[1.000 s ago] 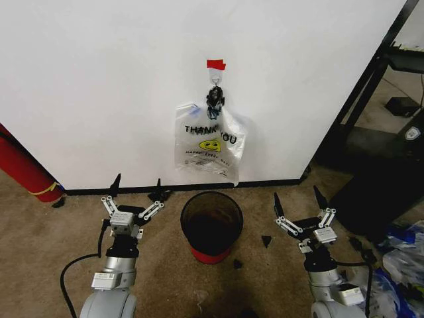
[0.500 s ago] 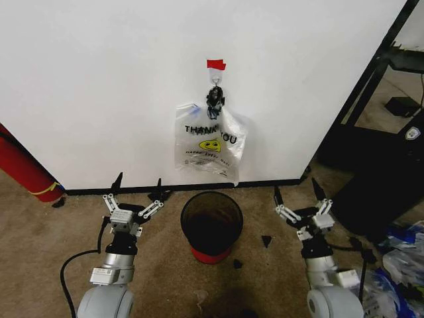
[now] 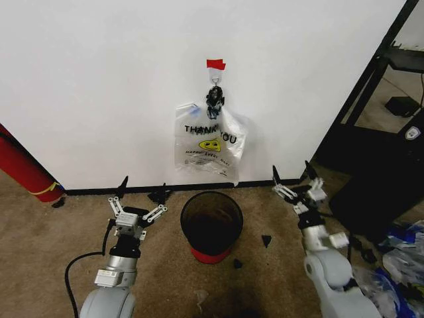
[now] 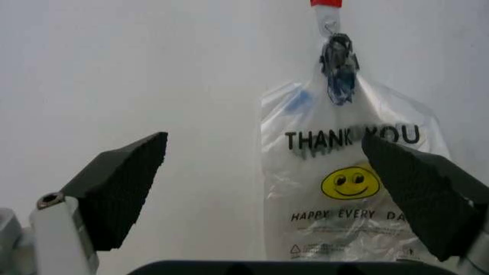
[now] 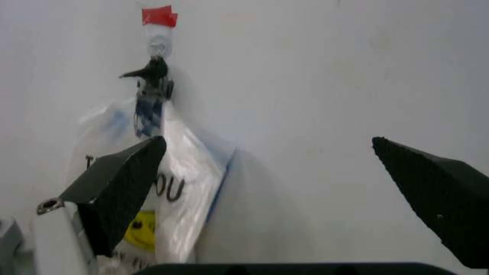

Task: Pick up the garbage bag from the wall and place it over the trash bin.

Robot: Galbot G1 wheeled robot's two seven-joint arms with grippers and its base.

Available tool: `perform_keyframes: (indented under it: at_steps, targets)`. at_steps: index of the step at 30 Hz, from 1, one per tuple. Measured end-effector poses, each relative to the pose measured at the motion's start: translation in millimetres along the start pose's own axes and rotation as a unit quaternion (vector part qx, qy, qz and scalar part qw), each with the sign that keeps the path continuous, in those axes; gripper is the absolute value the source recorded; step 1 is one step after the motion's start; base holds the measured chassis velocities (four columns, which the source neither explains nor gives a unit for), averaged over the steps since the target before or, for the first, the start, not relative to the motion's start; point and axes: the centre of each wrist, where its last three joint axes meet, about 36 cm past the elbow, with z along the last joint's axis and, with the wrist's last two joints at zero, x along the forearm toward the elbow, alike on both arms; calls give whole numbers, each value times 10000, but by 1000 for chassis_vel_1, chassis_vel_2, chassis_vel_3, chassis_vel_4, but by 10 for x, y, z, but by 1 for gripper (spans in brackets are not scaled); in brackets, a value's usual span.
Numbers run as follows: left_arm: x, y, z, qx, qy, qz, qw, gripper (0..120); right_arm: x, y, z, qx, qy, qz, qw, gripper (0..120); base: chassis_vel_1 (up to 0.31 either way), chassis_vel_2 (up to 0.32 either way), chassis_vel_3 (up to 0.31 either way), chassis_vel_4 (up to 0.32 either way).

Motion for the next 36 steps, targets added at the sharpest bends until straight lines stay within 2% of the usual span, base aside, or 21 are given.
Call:
perform_keyframes:
  at_steps: [8,20,27,36]
  targets:
    - [45,3,39,17,118,-20,9999,100,-445,-89,296,-166,34,118,9998,100,0,0,0,0]
    - [-13,33,58,123,107,-63,9998,100,-708,-192,633,-217,198,264,9992,100,0,0,0,0]
    - [-55,44,52,194,107,-19,9998,100,-1007,-304,718,-170,141,255,9994,100,0,0,0,0]
    - [32,-46,-69,320,16,-100,9994,100,-1314,-164,923,-746,254,442,9959,100,0,0,0,0]
